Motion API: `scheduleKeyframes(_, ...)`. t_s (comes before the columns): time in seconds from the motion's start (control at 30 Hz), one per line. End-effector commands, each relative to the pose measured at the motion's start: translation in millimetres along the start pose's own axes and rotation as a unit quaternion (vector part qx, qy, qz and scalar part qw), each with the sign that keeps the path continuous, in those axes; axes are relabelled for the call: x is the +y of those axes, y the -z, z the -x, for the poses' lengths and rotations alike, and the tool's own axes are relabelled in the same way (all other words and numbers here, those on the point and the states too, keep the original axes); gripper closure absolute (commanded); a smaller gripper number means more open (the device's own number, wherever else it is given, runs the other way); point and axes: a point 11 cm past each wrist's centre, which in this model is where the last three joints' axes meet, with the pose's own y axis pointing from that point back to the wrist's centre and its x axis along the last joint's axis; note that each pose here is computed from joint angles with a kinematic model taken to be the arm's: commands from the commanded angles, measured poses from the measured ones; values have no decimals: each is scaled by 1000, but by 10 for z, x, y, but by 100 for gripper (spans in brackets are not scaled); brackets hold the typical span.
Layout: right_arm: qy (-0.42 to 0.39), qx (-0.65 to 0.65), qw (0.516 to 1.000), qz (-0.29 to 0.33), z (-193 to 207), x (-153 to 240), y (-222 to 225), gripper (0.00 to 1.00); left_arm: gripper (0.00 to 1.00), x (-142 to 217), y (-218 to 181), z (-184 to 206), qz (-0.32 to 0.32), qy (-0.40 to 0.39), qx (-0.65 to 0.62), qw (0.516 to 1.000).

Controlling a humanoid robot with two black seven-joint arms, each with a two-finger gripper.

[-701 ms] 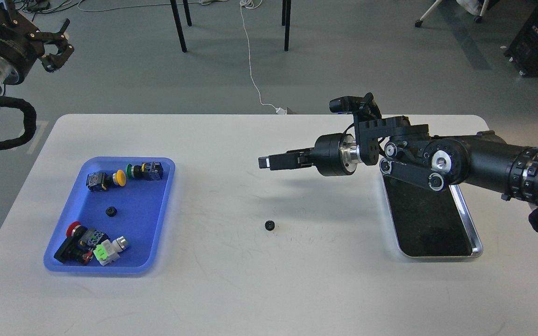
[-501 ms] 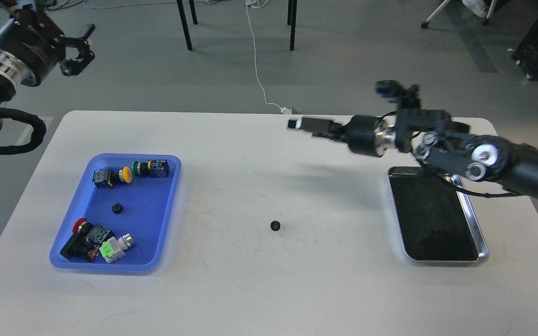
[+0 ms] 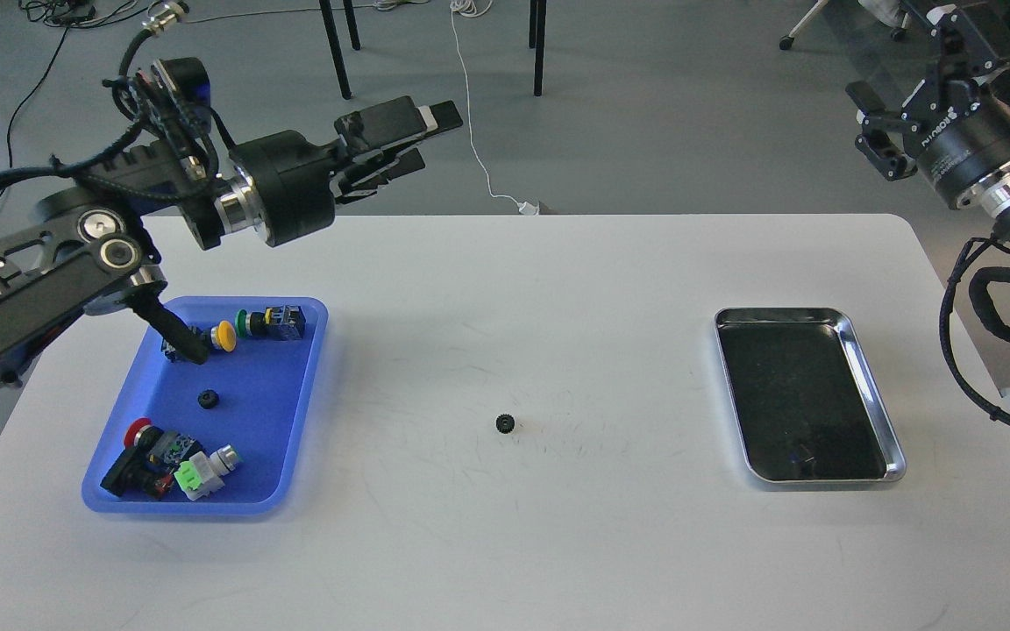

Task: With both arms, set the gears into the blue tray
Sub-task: 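Withdraw the right arm and reach the left gripper toward the ring, then grasp the second black ring on the table with the left gripper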

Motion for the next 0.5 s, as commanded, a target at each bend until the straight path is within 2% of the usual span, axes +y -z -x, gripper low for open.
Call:
scheduleKeyframes(0.0,-20,-70,997,-4,-135,212,-121,2,2,-179,58,394,-18,61,-112,992)
scheduleKeyframes(0.27,-61,-131,989,19,-293,675,-541,2,5,-416,304,1126,-36,162,-348,923)
scheduleKeyframes(0.4,-77,-141,987,18,-353,803,-606,2,10,-385,726,1424,-55,192,-474,858)
scheduleKeyframes(0.47,-79,-141,987,18,-357,812,-609,2,11,-359,830,1573,-48,190,-477,857)
